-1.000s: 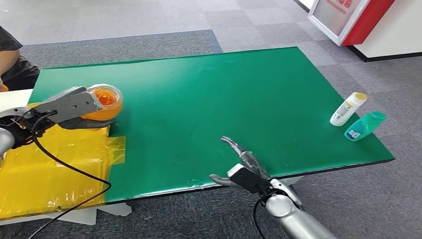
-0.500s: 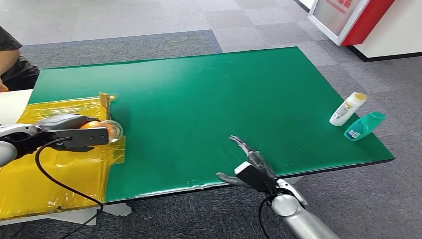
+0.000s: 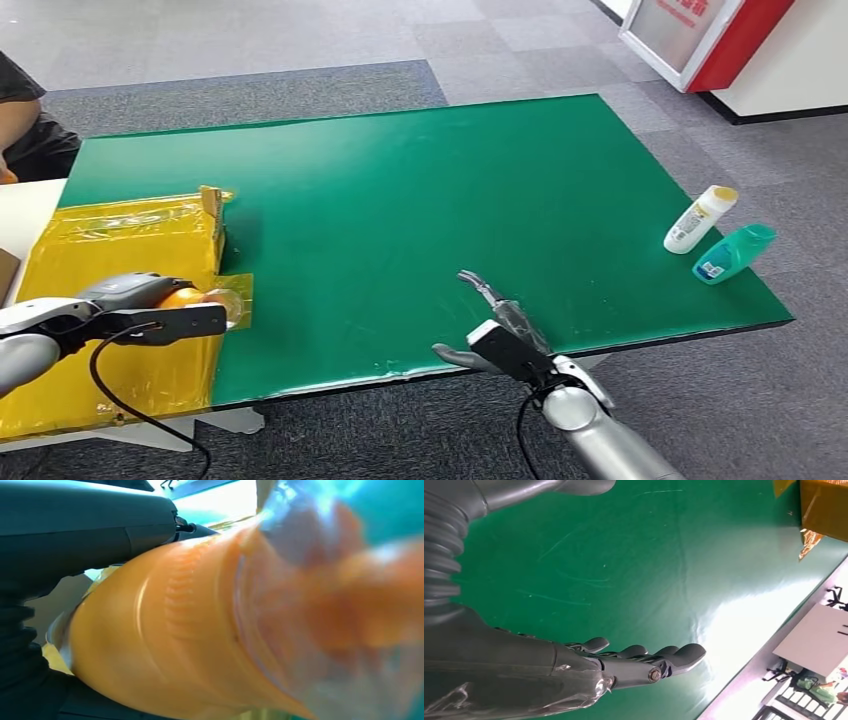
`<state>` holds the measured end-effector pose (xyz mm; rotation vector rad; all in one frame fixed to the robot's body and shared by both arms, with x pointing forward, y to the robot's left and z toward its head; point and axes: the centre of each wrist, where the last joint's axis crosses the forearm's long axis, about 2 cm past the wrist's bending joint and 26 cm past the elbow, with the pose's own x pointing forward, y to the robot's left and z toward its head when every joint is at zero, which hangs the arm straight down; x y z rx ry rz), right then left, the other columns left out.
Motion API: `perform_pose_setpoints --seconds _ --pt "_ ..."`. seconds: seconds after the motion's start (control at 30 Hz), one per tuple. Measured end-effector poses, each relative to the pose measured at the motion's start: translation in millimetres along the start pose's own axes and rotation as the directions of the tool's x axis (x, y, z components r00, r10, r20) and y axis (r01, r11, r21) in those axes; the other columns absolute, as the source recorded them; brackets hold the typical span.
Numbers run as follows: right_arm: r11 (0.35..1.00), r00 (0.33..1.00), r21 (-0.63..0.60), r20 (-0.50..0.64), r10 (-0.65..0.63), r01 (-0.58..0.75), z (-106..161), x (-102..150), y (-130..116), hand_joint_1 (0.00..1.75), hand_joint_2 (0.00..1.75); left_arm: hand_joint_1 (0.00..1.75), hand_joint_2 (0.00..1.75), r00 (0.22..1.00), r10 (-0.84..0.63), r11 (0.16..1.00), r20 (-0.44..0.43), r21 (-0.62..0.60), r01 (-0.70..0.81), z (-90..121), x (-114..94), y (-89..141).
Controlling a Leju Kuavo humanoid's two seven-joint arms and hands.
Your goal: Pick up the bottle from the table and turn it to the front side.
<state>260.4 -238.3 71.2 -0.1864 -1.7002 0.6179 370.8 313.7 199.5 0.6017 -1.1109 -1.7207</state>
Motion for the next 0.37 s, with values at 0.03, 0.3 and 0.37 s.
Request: perform_pose_setpoints --seconds 0.03,0.3,0.37 --pt "1.000 1.000 0.000 -0.001 -0.001 0.001 0.2 0.0 0.3 0.00 1.75 1.75 1.75 1.000 -0.001 1.000 -0.009 0.002 0.001 -0.2 -0.8 -4.8" --pt "1.000 1.000 0.013 0.004 -0.003 0.003 -0.9 1.6 3.8 0.00 1.75 1.72 1.75 0.992 0.076 0.996 -0.104 0.059 -0.070 -15.3 -9.0 -35.8" --pt "1.000 1.000 0.014 0.004 -0.003 0.003 -0.8 1.4 4.3 0.00 1.75 1.68 1.75 0.989 0.097 0.993 -0.116 0.076 -0.088 -18.9 -10.1 -39.5"
